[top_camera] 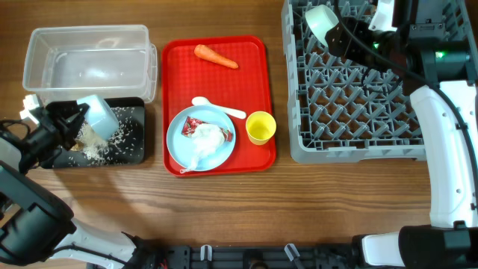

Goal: Sort waste into correct bins and load items into the dishwasher rack
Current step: 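Lift the blue bowl and pour the rice onto the black tray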

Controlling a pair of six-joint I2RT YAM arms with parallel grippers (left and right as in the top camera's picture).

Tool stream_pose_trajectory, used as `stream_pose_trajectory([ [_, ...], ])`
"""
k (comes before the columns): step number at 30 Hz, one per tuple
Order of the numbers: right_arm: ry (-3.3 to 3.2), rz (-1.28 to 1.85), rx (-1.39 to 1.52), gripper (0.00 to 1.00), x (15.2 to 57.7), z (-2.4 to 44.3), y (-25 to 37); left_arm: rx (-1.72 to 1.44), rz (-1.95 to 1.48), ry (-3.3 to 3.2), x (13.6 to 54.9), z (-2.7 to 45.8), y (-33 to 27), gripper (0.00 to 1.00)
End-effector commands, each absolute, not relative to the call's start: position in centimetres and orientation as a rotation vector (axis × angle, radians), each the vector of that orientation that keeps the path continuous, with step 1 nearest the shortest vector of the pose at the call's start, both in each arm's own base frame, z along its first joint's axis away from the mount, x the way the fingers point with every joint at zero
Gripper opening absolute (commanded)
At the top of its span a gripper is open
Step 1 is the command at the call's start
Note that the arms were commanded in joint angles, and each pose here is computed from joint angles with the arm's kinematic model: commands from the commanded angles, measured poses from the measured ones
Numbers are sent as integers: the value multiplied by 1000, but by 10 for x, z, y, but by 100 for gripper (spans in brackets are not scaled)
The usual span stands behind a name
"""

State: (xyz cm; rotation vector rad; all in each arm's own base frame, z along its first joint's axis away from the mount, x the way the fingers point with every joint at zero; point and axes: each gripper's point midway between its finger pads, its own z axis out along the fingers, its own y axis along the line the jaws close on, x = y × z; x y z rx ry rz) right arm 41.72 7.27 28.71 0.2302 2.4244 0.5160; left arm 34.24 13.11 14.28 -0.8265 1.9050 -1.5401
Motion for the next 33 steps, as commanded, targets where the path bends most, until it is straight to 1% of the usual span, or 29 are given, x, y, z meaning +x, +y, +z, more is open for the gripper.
stream_pose_trajectory([
  [1,2434,503,208,75,418,284,74,-787,-1663,1761,341,165,131,4],
  [5,2435,502,208,75,418,284,74,-765,-1707,1709,341,174,131,4],
  [12,2437,502,209,75,418,283,74,-858,-1750,1685,337,175,135,4],
  [15,2436,502,209,75,418,284,74,-953,-1806,1666,332,175,132,4],
  [24,2434,498,209,75,419,284,74,-950,-1804,1666,331,175,130,4],
  [28,2429,498,206,76,420,285,74,-1008,-1841,1654,328,177,127,4],
  [30,2421,496,195,78,421,286,74,-981,-1824,1660,326,179,125,4],
  [33,2415,494,187,78,422,287,74,-877,-1762,1684,325,191,121,4],
])
